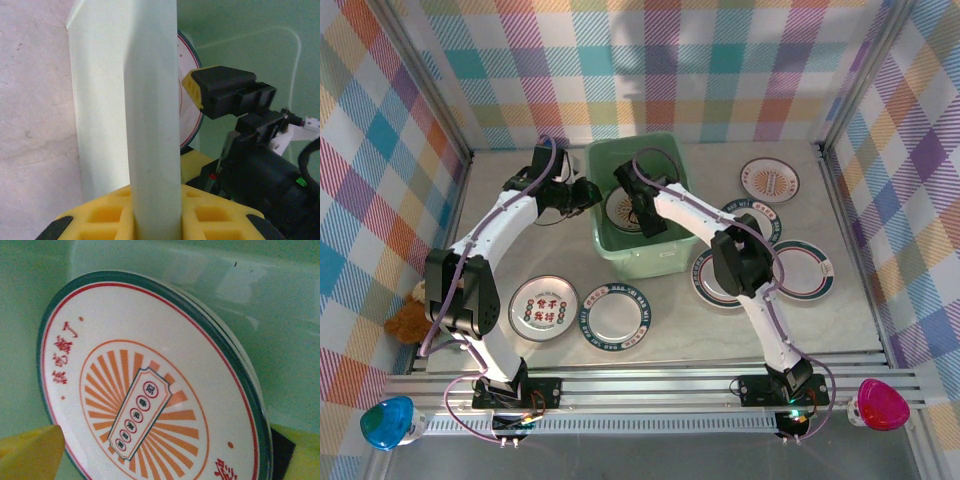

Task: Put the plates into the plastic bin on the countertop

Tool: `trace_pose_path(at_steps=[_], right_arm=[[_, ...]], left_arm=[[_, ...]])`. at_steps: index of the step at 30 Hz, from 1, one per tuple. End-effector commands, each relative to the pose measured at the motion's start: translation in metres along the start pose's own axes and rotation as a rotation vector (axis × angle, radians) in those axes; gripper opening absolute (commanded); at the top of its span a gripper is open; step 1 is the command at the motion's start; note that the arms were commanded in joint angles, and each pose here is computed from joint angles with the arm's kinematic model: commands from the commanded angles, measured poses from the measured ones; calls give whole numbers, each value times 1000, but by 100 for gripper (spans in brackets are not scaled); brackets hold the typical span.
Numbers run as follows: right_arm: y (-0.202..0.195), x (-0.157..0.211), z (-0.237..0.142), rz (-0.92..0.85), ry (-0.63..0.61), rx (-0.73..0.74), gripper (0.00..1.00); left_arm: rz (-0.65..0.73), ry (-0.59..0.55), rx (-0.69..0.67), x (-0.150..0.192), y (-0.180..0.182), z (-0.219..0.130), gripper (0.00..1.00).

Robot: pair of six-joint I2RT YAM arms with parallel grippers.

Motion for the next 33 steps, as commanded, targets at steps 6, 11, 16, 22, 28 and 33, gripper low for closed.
trace_pose_path(at_steps=[6,11,16,22,28,33], right_arm=[[0,-9,3,31,0,89,99],[1,-22,3,60,-1,152,99],[-4,-33,-3,102,37,238,99],[-5,-39,-17,93,23,200,99],[8,-48,-39,75,11,82,99],[7,-54,-45,90,52,100,99]], left_arm=[[2,96,-57,11,2,9,22],[2,92,-62,9,-1,9,23],[-9,66,-87,6,-3,7,29],[-17,65,-94,1,-5,10,32],[19,36,-127,-9,-10,2,33],[12,26,-120,-11,-12,3,33]])
Point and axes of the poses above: each hand's point on the last joint's axis, 136 mm out from that joint toward the fingers, its own z axis out along the fingers, its own y axis along the line the jaws close on, x = y × z, the point moved 10 cm from there along -z, back along the fingers, and after that the axes turned 9 degrees about z, right-handed, at the moved point
